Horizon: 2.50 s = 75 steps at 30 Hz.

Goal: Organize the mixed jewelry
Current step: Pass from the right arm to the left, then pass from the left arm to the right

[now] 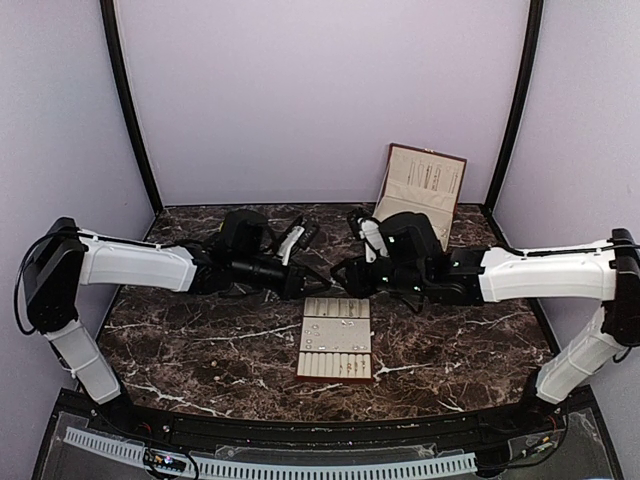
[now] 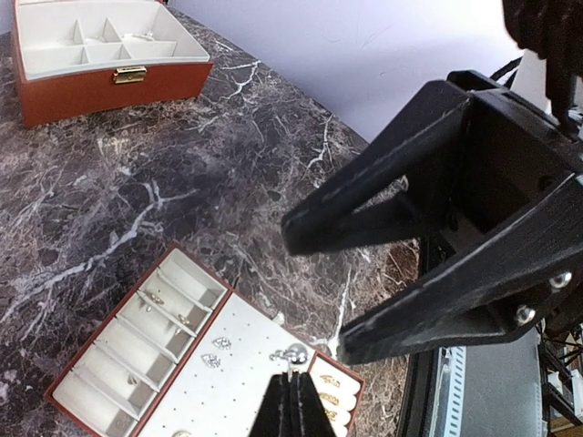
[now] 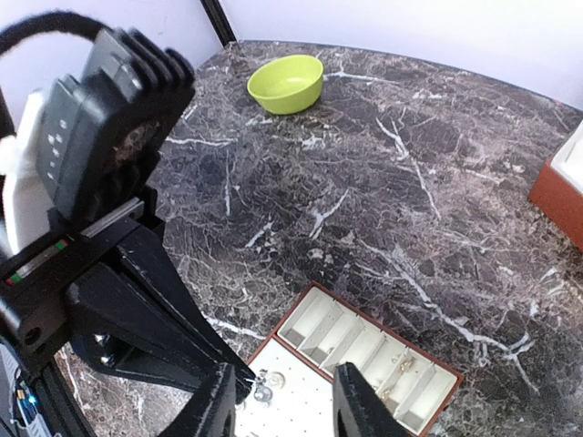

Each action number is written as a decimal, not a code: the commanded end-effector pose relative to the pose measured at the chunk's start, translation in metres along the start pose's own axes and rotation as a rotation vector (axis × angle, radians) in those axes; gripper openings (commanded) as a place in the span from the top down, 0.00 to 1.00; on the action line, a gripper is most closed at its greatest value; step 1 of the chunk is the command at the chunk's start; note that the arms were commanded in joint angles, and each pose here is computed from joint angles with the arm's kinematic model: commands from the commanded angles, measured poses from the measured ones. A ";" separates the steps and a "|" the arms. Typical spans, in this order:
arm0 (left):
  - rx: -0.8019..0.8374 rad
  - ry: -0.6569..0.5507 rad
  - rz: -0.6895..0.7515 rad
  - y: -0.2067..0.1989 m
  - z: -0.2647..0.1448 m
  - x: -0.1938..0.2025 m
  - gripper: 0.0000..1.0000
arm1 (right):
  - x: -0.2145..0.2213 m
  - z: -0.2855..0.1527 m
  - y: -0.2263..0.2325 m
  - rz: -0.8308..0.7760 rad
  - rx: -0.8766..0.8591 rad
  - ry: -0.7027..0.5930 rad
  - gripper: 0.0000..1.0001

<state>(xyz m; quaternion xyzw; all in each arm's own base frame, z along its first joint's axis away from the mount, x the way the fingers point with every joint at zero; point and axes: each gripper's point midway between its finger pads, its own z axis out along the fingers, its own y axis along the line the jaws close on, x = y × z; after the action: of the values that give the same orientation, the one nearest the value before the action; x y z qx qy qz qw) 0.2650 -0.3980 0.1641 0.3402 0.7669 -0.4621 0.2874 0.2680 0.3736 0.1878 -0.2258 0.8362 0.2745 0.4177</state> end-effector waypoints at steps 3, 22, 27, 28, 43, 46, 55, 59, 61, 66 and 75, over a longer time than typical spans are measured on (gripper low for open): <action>0.028 -0.075 0.082 -0.018 -0.016 -0.020 1.00 | -0.031 -0.027 -0.009 0.097 -0.064 -0.126 0.56; 0.263 -0.236 0.309 -0.086 -0.060 -0.043 1.00 | -0.043 -0.072 0.067 0.157 -0.728 -0.129 0.65; 0.263 -0.244 0.314 -0.088 -0.063 -0.044 1.00 | -0.040 -0.068 0.068 0.153 -0.717 -0.115 0.76; 0.262 -0.244 0.314 -0.088 -0.063 -0.044 1.00 | -0.041 -0.068 0.068 0.154 -0.718 -0.116 0.77; 0.237 -0.238 0.315 -0.083 -0.061 -0.043 1.00 | -0.042 -0.062 0.075 0.148 -0.736 -0.103 0.85; 0.236 -0.237 0.313 -0.083 -0.061 -0.043 1.00 | -0.042 -0.063 0.075 0.151 -0.738 -0.105 0.88; 0.220 -0.241 0.313 -0.081 -0.061 -0.044 1.00 | -0.042 -0.065 0.076 0.154 -0.745 -0.113 0.97; 0.209 -0.240 0.313 -0.079 -0.060 -0.044 1.00 | -0.043 -0.065 0.074 0.157 -0.735 -0.120 1.00; 0.202 -0.238 0.311 -0.077 -0.060 -0.043 1.00 | -0.042 -0.065 0.072 0.160 -0.727 -0.122 1.00; 0.163 -0.243 0.312 -0.073 -0.061 -0.046 0.64 | -0.041 -0.065 0.067 0.162 -0.688 -0.125 1.00; 0.020 -0.314 0.397 -0.066 -0.083 -0.061 0.34 | -0.007 -0.060 0.042 0.148 -0.524 0.005 1.00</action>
<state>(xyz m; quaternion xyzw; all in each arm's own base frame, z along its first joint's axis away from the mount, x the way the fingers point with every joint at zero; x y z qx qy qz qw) 0.2358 -0.3754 0.2607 0.4148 0.6339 -0.4822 0.4400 0.2145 0.3791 0.2510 -0.2609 0.7212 0.5528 0.3259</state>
